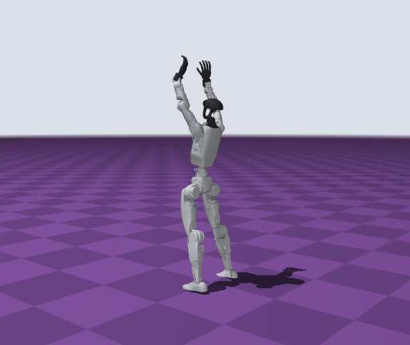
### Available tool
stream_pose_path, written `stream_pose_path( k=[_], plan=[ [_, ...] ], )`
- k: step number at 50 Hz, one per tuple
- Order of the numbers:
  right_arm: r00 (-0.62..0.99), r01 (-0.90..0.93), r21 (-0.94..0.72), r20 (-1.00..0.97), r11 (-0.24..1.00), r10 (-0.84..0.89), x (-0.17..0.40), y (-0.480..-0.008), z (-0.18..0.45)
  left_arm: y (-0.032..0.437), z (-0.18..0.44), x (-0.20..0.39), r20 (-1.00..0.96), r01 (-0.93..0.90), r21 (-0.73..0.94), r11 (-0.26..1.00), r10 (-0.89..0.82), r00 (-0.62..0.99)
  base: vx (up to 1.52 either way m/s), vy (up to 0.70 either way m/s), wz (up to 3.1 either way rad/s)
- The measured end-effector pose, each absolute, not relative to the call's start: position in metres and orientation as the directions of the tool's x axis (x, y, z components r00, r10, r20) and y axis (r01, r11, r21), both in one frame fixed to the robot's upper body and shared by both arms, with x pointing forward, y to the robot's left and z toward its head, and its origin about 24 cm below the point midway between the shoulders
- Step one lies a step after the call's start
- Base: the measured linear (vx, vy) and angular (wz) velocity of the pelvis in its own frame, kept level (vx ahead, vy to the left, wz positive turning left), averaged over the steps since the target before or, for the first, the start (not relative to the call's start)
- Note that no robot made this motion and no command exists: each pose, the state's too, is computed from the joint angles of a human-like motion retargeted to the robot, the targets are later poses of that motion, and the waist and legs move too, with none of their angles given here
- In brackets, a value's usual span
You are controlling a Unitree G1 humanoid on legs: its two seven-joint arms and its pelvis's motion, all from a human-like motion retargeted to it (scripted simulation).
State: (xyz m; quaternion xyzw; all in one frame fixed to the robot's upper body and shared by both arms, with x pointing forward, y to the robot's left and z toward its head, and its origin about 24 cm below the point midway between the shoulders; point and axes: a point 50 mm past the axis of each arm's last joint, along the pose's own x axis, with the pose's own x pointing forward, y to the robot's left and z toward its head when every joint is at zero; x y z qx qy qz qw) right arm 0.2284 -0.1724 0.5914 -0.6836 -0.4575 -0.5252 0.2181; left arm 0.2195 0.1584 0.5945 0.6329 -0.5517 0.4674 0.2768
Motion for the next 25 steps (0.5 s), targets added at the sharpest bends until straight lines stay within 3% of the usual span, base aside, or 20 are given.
stream_pose_path(
  k=[2,3,4,5,10,14,19,23,25],
  plan=[
    [0.073,0.868,0.130,0.921,-0.480,0.382,0.231,-0.170,0.591,0.157,0.594,0.219,0.892,-0.961,-0.148,-0.234,-0.451,-0.028,0.00,0.00,0.00],
    [0.203,0.879,-0.029,0.926,-0.476,0.319,0.238,-0.174,0.590,0.153,0.594,0.219,0.892,-0.963,-0.119,-0.241,-0.452,0.002,0.00,0.00,0.00],
    [0.167,0.880,0.018,0.923,-0.475,0.346,0.235,-0.170,0.591,0.152,0.594,0.218,0.888,-0.966,-0.116,-0.231,-0.460,0.003,0.00,0.00,0.00],
    [0.050,0.868,0.169,0.906,-0.468,0.420,0.226,-0.163,0.592,0.152,0.592,0.217,0.881,-0.969,-0.126,-0.214,-0.473,-0.011,0.00,0.00,0.00],
    [0.014,0.908,0.175,0.896,-0.381,0.445,0.225,-0.154,0.588,0.140,0.589,0.217,0.878,-0.990,-0.063,-0.127,-0.478,0.005,-0.02,0.01,-0.01],
    [0.004,0.974,0.097,0.896,-0.204,0.444,0.241,-0.144,0.569,0.133,0.574,0.237,0.895,-0.997,0.078,0.006,-0.441,0.067,-0.06,0.01,0.03],
    [0.183,0.982,-0.183,0.855,-0.046,0.486,0.286,-0.127,0.514,0.124,0.529,0.286,0.847,-0.921,0.372,0.111,-0.447,0.288,-0.09,0.03,0.10],
    [0.495,0.843,-0.526,0.675,-0.113,0.547,0.340,-0.121,0.431,0.122,0.451,0.342,0.710,-0.738,0.655,0.162,-0.467,0.528,-0.15,0.07,0.05],
    [0.645,0.690,-0.712,0.525,-0.129,0.555,0.370,-0.112,0.364,0.137,0.395,0.368,0.579,-0.598,0.792,0.124,-0.462,0.671,-0.19,0.08,0.06]
  ],
)
